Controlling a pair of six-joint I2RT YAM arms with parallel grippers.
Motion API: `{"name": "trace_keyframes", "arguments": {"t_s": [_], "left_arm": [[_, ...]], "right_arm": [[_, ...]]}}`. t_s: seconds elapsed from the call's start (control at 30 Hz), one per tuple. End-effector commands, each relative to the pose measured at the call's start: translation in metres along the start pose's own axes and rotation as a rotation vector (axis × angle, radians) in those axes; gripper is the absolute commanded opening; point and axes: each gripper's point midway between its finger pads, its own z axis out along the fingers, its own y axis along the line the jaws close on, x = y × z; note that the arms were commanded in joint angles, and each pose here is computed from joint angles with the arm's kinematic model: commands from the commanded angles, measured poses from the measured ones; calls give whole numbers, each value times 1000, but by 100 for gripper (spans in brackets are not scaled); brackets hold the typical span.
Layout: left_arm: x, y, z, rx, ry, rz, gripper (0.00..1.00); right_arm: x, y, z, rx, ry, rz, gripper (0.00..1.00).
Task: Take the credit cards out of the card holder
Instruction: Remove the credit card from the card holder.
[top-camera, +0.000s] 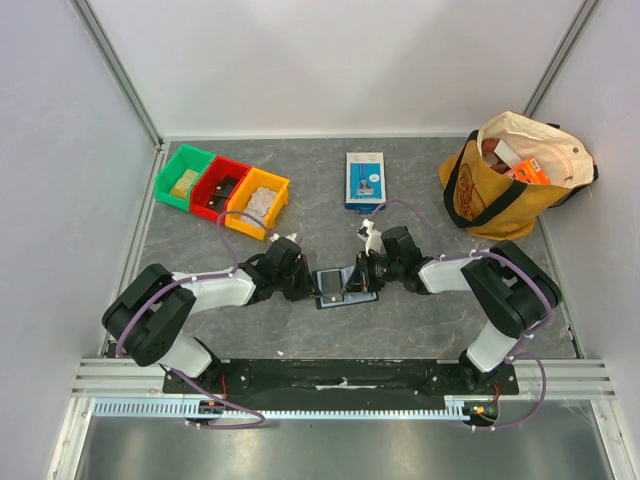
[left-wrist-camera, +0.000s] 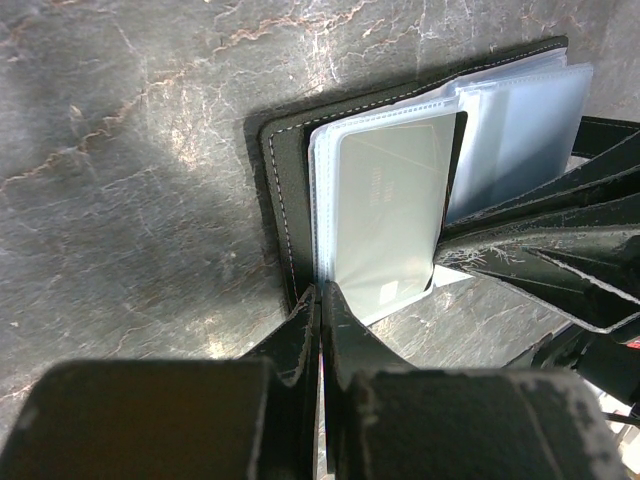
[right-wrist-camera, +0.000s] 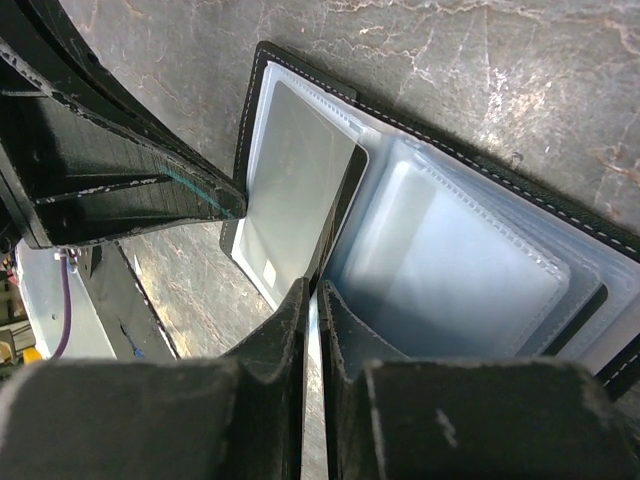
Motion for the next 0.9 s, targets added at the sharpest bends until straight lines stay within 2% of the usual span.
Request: {"name": "trace_keyframes", "arguments": {"t_s": [0.0, 0.63, 0.7, 0.8, 0.87], "left_arm": [[21, 32, 10, -97, 47, -26, 2], [20, 24, 7, -59, 42, -26, 2], [20, 24, 6, -57, 42, -26, 2], [20, 25, 6, -61, 37, -27, 2], [19, 26, 6, -65, 31, -29, 2]], "right_arm": [[10, -5, 1, 1, 46, -19, 13], [-12, 9, 9, -54, -11, 20, 18], [-12, 11, 9, -67, -12, 27, 16], [-12, 12, 9, -74, -14, 29, 3], [-11, 13, 8, -72, -8, 23, 0]]}}
